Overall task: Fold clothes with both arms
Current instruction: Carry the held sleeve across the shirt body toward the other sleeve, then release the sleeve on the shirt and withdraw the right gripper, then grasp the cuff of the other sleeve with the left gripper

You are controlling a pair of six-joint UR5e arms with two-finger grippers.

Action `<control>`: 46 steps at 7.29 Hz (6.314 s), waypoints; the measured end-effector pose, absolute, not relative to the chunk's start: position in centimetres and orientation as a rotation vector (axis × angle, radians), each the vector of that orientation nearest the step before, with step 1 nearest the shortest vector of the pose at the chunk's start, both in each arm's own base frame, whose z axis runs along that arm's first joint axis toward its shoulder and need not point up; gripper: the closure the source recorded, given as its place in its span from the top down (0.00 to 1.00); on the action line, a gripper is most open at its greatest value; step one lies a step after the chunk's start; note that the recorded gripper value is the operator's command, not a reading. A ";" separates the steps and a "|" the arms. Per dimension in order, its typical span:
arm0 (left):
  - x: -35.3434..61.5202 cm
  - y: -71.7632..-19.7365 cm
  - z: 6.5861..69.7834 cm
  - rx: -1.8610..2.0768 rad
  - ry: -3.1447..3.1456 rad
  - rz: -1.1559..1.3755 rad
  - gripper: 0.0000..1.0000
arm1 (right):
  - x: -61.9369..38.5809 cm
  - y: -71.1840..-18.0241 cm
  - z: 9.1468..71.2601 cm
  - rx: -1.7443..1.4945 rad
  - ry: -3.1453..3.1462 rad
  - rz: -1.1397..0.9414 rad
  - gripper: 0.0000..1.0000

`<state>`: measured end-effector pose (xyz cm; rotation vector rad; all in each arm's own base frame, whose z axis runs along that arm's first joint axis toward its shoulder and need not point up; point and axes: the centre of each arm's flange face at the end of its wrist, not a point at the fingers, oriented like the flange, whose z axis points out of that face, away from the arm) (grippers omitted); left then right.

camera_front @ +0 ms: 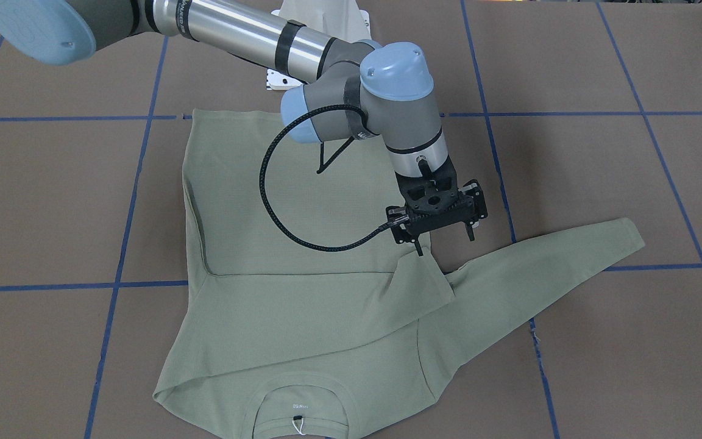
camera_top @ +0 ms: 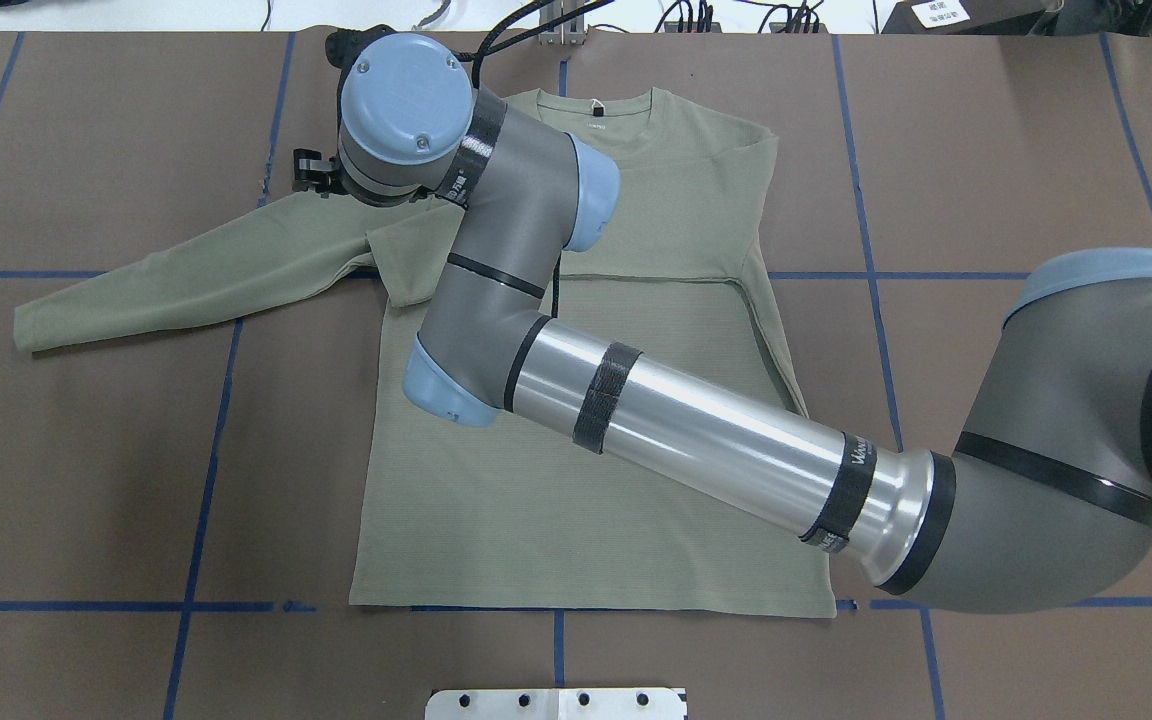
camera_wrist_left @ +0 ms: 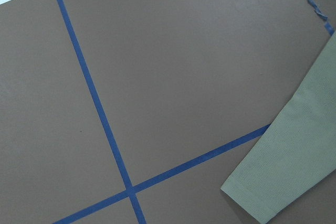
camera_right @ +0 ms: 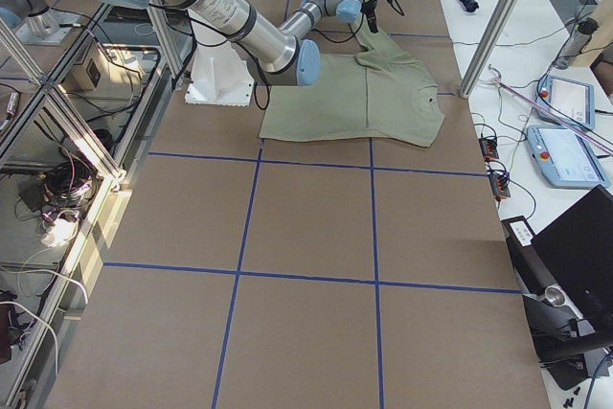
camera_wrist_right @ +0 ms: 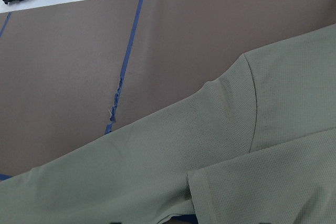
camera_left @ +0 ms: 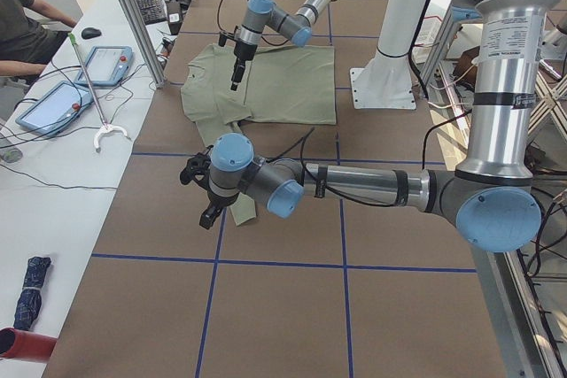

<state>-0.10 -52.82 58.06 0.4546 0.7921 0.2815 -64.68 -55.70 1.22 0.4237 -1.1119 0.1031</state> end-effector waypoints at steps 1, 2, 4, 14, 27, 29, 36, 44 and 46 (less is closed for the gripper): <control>0.1 -52.9 58.0 0.449 0.798 0.257 1.00 | -63.8 -56.3 2.6 0.388 -1.093 0.126 1.00; 1.3 -52.9 57.6 0.436 0.822 0.194 1.00 | -61.2 -57.6 5.5 0.326 -1.051 0.136 1.00; 8.2 -50.2 57.7 0.422 0.891 0.011 1.00 | -50.5 -60.6 14.2 0.191 -0.992 0.121 1.00; 22.0 -48.3 64.4 0.346 0.764 -0.358 1.00 | -21.2 -58.0 41.8 0.021 -0.792 -0.035 1.00; 23.9 -44.4 63.7 0.292 0.800 -0.338 0.87 | -20.9 -57.9 41.5 0.027 -0.798 -0.036 1.00; 23.0 -43.3 63.4 0.292 0.800 -0.333 0.87 | -20.8 -57.9 41.3 0.028 -0.801 -0.035 1.00; 24.3 -44.5 64.1 0.285 0.791 -0.328 0.86 | -20.9 -57.9 41.2 0.029 -0.800 -0.032 1.00; 23.7 -44.7 63.8 0.300 0.792 -0.341 0.21 | -20.7 -57.7 41.2 0.027 -0.802 -0.024 1.00; 23.8 -44.7 63.7 0.304 0.795 -0.343 0.07 | -20.7 -57.7 41.3 0.027 -0.800 -0.024 1.00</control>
